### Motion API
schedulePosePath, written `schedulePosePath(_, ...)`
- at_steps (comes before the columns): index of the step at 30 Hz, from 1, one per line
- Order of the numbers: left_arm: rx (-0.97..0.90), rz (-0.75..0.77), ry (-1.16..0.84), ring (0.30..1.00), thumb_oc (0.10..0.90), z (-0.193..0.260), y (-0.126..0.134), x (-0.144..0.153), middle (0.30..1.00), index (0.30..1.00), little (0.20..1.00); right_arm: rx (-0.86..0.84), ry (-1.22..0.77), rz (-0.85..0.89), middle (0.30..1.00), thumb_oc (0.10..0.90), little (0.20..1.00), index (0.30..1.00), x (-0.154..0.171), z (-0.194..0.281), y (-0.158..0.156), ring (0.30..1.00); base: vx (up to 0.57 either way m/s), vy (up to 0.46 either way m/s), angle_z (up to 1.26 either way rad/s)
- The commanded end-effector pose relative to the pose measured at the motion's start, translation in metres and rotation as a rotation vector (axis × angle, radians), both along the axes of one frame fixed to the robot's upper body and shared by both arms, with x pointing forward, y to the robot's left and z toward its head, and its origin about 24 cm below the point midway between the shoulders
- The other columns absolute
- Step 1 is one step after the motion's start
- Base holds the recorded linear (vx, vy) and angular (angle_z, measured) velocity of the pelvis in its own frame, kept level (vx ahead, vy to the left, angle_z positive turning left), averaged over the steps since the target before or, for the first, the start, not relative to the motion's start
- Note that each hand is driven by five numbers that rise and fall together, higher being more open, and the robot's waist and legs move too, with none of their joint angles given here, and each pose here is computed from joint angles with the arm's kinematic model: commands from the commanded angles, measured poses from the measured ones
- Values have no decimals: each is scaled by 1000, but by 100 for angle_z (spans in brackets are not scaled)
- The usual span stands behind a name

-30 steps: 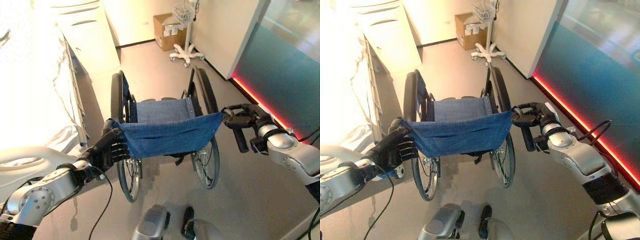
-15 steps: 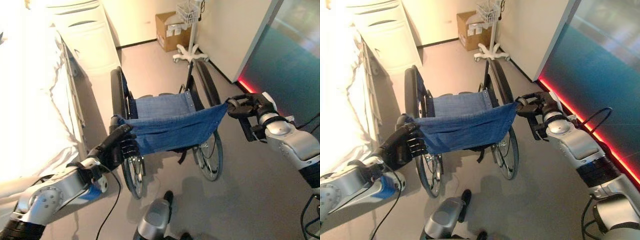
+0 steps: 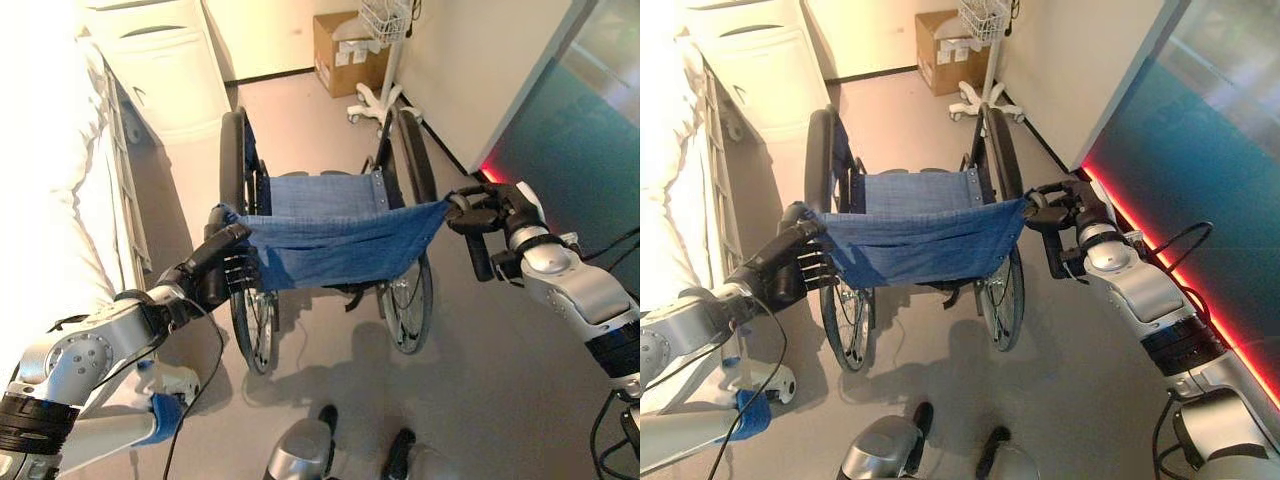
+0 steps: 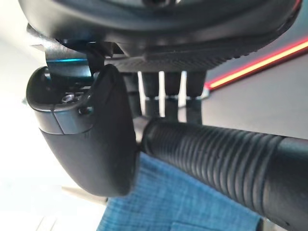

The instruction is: Push the wheelchair next to the bed

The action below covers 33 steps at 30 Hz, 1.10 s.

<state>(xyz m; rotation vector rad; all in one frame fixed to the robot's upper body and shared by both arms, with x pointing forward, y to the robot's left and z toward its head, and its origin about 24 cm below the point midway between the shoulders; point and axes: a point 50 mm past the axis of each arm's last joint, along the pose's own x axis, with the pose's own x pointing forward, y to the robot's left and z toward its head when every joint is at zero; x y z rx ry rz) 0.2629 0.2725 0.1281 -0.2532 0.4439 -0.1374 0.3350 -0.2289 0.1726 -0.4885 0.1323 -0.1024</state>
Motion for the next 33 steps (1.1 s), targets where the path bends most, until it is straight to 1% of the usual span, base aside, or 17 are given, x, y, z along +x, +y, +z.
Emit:
schedulePosePath(1, -20, -64, -354, 300, 400, 68, -13, 13, 300, 300, 300, 53, -238, 398, 300, 400, 300, 300, -11, 69, 51, 300, 398, -410, 62)
schedulePosePath(6, -5, -72, -356, 300, 400, 64, -12, 3, 300, 300, 300, 40, -228, 422, 300, 400, 300, 300, -12, 79, 50, 300, 365, -406, 48)
schedulePosePath(8, -8, -82, -343, 300, 400, 62, -15, -2, 300, 300, 300, 36, -208, 426, 300, 400, 300, 300, -10, 81, 50, 300, 350, -421, 46)
schedulePosePath(14, -37, -44, -336, 300, 400, 51, -16, -11, 300, 300, 300, -16, -187, 475, 300, 400, 300, 300, -10, 76, 55, 300, 194, -327, 25)
schedulePosePath(17, -45, -29, -338, 300, 400, 47, -14, -10, 300, 300, 300, -19, -190, 479, 300, 400, 300, 300, -9, 72, 57, 300, 202, -194, 7)
schedulePosePath(20, -58, 13, -345, 300, 400, 44, -7, -9, 300, 300, 300, -38, -190, 501, 300, 400, 300, 300, -7, 67, 70, 300, 302, -120, 21)
schedulePosePath(28, -37, -57, -367, 300, 400, 44, -10, -2, 300, 300, 300, -13, -180, 418, 300, 400, 300, 300, 3, 54, 62, 300, 360, -153, 14)
schedulePosePath(33, -9, -9, -390, 300, 400, 55, 0, 1, 300, 300, 300, 23, -181, 440, 300, 400, 300, 300, 6, 44, 67, 300, 458, -85, 17)
